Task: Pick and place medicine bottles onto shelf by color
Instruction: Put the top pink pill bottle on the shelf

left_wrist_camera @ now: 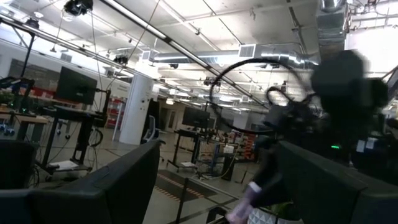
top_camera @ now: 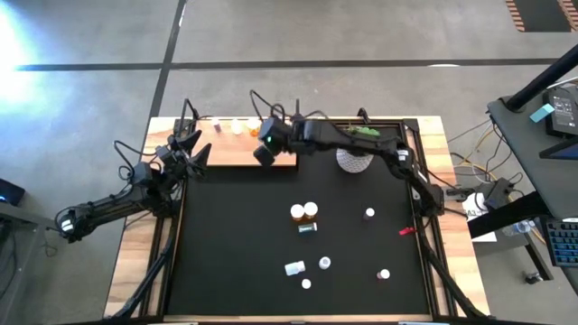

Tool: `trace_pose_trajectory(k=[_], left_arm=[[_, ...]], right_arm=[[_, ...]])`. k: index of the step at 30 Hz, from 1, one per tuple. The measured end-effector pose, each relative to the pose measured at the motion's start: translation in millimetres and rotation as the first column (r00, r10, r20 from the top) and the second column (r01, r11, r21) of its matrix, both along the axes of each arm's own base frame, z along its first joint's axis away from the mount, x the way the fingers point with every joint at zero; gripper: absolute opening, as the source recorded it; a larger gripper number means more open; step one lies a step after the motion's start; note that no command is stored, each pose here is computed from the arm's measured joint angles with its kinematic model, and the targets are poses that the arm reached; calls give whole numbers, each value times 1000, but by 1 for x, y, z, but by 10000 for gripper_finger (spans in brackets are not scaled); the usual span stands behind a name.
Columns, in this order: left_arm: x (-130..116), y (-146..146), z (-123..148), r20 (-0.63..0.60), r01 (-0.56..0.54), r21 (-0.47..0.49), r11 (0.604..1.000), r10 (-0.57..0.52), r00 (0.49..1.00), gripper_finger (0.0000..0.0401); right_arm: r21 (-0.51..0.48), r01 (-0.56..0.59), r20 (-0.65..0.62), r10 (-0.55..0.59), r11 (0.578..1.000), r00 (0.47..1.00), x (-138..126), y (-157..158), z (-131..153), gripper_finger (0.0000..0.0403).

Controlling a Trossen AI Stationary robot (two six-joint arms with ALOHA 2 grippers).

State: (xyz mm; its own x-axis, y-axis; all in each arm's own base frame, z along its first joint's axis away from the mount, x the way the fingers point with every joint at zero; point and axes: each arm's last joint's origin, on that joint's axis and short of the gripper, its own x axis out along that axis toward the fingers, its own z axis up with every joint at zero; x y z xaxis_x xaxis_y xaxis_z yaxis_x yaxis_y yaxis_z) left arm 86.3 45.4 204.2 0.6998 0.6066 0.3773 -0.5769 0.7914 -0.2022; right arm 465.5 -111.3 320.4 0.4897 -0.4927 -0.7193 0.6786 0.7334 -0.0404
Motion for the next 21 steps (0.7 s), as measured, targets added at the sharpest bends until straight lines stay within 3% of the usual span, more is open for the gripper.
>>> trace_pose_trajectory(k=[10,15,21], left_arm=[[0,0,0,-2,0,0,1000,0,1000,306],[0,0,0,-1,0,0,1000,0,1000,306],[0,0,0,-2,0,-1,1000,0,1000,306]], right_arm=[[88,-61,-19,63,994,998,-11,-64,-20,109],[113,-77,-71,85,991,994,-1,-70,-47,109],[115,-111,-120,124,987,985,5,-66,-59,109]])
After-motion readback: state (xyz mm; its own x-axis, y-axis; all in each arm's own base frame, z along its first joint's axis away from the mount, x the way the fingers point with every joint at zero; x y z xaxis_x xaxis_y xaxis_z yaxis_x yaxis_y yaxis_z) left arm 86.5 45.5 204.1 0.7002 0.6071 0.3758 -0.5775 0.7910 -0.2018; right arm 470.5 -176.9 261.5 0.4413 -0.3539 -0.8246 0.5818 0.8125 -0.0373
